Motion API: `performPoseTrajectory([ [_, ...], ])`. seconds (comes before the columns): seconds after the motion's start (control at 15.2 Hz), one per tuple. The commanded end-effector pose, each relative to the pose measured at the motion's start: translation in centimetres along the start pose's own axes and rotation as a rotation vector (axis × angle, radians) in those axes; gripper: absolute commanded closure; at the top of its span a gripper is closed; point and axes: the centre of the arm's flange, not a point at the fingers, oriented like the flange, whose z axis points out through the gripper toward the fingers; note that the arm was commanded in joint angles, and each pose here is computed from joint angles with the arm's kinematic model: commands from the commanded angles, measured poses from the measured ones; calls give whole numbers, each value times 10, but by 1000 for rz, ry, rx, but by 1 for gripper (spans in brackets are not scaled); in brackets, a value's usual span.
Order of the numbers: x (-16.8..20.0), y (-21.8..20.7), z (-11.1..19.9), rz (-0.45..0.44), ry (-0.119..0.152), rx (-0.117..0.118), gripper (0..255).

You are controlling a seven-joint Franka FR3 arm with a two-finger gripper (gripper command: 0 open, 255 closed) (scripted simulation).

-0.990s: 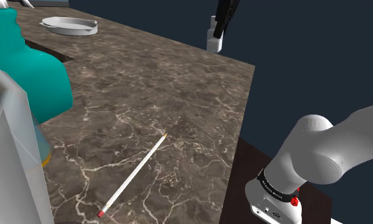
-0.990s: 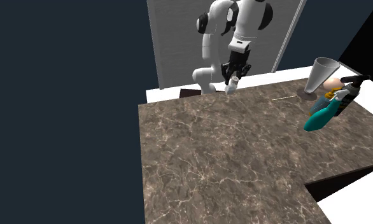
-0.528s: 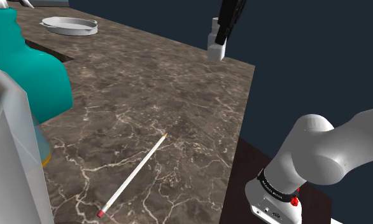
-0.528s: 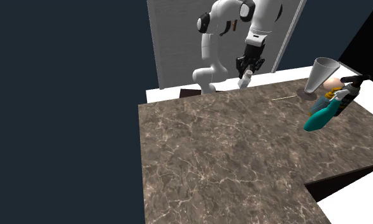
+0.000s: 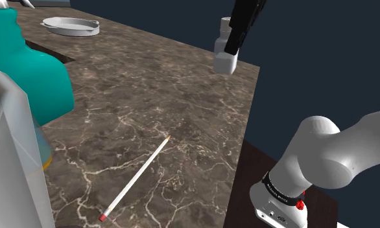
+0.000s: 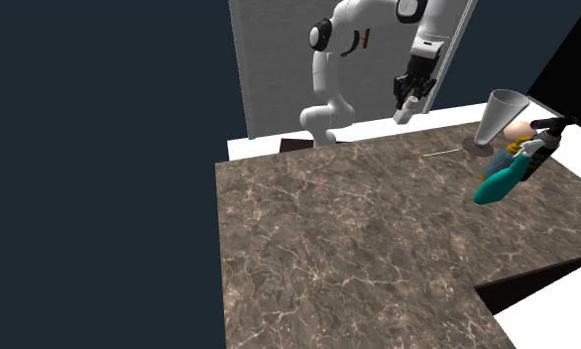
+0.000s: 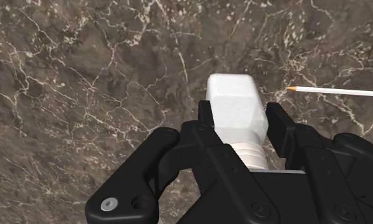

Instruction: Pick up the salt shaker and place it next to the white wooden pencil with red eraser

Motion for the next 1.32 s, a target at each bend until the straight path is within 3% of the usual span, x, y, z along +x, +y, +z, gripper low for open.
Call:
performPoseTrajectory([
  [0.0,-8,-26,-6,1,-1,0,255],
  [0.99,-68,-210,-53,1,-1,0,255],
  [1.25,-70,-212,-32,1,-1,0,255],
])
